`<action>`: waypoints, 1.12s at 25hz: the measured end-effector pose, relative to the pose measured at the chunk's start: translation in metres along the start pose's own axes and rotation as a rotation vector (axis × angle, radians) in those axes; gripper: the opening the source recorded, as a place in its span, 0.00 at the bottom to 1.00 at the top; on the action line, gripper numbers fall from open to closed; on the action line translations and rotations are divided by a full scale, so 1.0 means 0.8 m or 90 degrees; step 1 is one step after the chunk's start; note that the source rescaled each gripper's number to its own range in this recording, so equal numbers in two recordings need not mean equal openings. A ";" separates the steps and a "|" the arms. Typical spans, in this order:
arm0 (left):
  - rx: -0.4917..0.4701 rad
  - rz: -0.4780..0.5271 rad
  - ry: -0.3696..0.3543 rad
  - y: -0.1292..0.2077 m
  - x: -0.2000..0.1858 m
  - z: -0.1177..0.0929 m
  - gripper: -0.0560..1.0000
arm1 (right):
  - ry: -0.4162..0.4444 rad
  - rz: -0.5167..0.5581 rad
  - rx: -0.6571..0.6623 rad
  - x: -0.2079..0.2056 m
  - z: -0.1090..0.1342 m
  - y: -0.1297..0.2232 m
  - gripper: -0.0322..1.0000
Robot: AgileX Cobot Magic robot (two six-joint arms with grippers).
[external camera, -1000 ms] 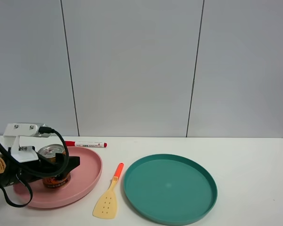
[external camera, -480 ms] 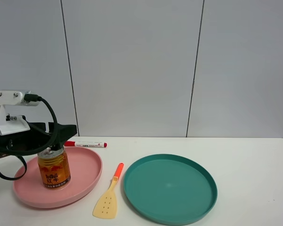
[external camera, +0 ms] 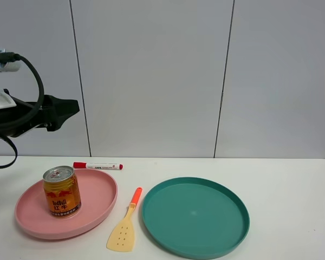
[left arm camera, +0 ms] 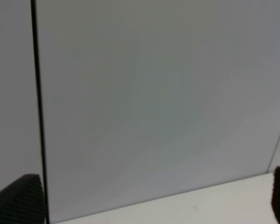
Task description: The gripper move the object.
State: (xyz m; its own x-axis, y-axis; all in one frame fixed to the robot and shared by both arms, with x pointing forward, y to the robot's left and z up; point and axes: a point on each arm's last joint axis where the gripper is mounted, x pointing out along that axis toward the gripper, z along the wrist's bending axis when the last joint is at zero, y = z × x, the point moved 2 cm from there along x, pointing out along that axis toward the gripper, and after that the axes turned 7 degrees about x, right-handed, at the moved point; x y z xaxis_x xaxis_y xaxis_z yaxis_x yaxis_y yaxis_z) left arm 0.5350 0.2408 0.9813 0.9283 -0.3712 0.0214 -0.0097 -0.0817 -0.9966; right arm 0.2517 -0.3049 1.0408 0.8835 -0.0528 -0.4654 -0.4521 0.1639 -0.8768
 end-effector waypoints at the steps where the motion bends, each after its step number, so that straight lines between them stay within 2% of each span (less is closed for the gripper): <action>1: 0.005 0.007 -0.005 -0.006 -0.001 0.000 0.98 | 0.000 0.000 0.000 0.000 0.000 0.000 1.00; 12: 0.060 0.022 -0.039 -0.088 -0.007 -0.001 0.99 | 0.000 0.000 0.000 0.000 0.000 0.000 1.00; 20: 0.076 0.063 -0.087 -0.118 -0.032 0.000 0.99 | 0.000 0.000 0.000 0.000 0.000 0.000 1.00; 28: 0.041 0.088 -0.151 -0.145 -0.076 -0.001 0.99 | 0.000 0.000 0.000 0.000 0.000 0.000 1.00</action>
State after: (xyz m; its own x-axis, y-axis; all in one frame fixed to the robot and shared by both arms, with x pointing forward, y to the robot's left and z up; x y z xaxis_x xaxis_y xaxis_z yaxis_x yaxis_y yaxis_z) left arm 0.4792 0.2718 1.0960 0.9810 -0.1469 -0.1268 -0.1258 0.0165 -0.9919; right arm 0.2517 -0.3049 1.0408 0.8835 -0.0528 -0.4654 -0.4521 0.1639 -0.8768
